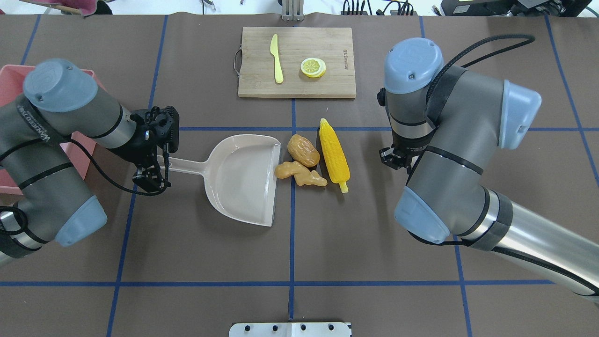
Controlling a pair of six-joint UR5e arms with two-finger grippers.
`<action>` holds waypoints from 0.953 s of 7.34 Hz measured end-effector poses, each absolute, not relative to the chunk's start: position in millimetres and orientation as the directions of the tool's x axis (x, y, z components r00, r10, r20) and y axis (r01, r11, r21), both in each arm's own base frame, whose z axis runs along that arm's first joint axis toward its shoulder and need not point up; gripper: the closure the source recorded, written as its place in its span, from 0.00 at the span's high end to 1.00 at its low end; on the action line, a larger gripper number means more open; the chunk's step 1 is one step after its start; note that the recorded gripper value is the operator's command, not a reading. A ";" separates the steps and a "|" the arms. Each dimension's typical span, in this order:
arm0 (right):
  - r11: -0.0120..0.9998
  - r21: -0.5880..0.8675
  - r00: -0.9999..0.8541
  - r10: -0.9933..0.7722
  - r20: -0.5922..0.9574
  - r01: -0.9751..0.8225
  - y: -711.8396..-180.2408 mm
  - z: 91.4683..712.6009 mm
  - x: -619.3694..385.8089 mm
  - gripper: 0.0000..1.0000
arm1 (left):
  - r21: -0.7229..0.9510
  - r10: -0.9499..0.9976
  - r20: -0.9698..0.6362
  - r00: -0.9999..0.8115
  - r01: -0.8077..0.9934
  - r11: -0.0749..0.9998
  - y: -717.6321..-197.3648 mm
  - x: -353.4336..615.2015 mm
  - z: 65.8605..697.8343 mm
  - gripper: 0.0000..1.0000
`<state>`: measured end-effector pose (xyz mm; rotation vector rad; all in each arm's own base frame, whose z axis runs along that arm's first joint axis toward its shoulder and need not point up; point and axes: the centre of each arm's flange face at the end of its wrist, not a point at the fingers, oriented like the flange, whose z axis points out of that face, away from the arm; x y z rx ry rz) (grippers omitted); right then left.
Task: Sweep and dump trash into bin
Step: 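Grasp the white dustpan handle with the left gripper while the right lifts the brush, then sweep the potato, ginger and corn into the dustpan with the right-held brush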
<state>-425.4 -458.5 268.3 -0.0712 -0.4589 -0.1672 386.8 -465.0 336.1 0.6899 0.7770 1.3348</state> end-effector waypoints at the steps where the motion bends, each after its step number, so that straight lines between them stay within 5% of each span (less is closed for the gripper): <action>1: 0.985 -0.024 0.881 -0.139 0.452 0.168 -460.6 272.5 -441.2 0.00 | 0.813 0.994 -0.081 0.073 -0.572 0.109 -467.1 389.7 339.5 0.97; 7: 0.980 0.021 0.834 -0.180 0.522 0.198 -467.9 257.4 -507.0 0.00 | 0.811 0.996 -0.056 0.063 -0.579 0.083 -459.3 414.7 350.9 0.95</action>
